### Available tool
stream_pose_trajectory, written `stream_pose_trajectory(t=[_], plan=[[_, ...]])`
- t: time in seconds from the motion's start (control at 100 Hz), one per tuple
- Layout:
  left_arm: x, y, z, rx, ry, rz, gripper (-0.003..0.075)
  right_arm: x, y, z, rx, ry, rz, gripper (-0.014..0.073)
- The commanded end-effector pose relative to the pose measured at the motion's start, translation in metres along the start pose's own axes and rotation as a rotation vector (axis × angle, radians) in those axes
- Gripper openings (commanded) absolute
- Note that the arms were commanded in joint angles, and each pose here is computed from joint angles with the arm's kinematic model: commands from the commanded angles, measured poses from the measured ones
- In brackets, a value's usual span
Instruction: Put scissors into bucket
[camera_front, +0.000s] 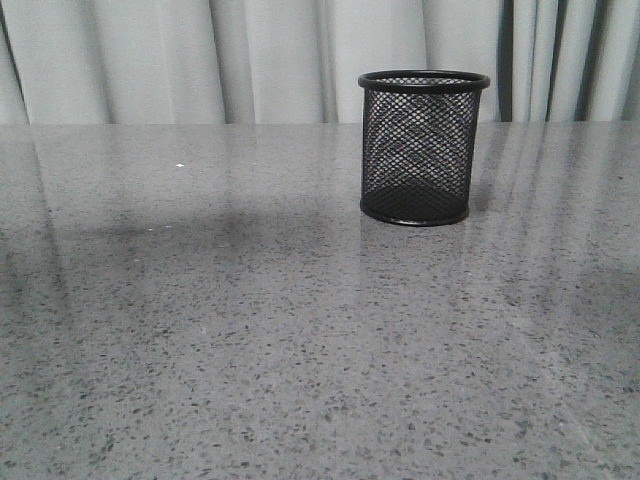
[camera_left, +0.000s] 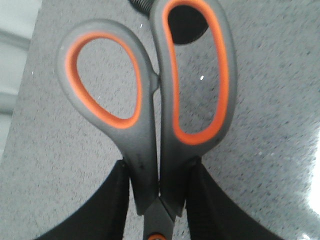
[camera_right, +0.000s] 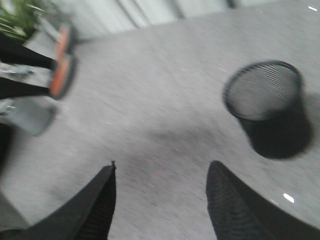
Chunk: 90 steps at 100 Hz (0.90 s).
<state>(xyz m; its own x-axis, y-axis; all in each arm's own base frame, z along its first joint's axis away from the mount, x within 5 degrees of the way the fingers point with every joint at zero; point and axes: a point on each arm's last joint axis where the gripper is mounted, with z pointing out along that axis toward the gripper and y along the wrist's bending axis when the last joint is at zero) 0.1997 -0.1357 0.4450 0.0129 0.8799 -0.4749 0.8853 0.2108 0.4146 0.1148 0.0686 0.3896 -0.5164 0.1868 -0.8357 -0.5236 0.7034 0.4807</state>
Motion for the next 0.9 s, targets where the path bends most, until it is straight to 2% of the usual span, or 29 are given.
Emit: stream_pose_trajectory(t=[0.0,0.24,0.58,0.89], plan=[[-0.016,-0.008,-0.023,-0.043,-0.092,0.004,-0.0021,-0.019,0.011,-0.003,-0.094,-0.135,0.025,0.0365],[-0.048,-0.031,-0.037,-0.04,-0.205,0.129,-0.0021,-0.025,0.012,0.012,-0.239,-0.12,0.111,0.0365],[-0.069,-0.048,-0.037,-0.048,-0.264,0.189,-0.0021,-0.03,0.012,0.029,-0.419,-0.094,0.174,0.0365],[-0.077,-0.051,-0.033,-0.049,-0.296,0.189,-0.0021,-0.043,0.019,0.032,-0.507,-0.081,0.133,0.0365]])
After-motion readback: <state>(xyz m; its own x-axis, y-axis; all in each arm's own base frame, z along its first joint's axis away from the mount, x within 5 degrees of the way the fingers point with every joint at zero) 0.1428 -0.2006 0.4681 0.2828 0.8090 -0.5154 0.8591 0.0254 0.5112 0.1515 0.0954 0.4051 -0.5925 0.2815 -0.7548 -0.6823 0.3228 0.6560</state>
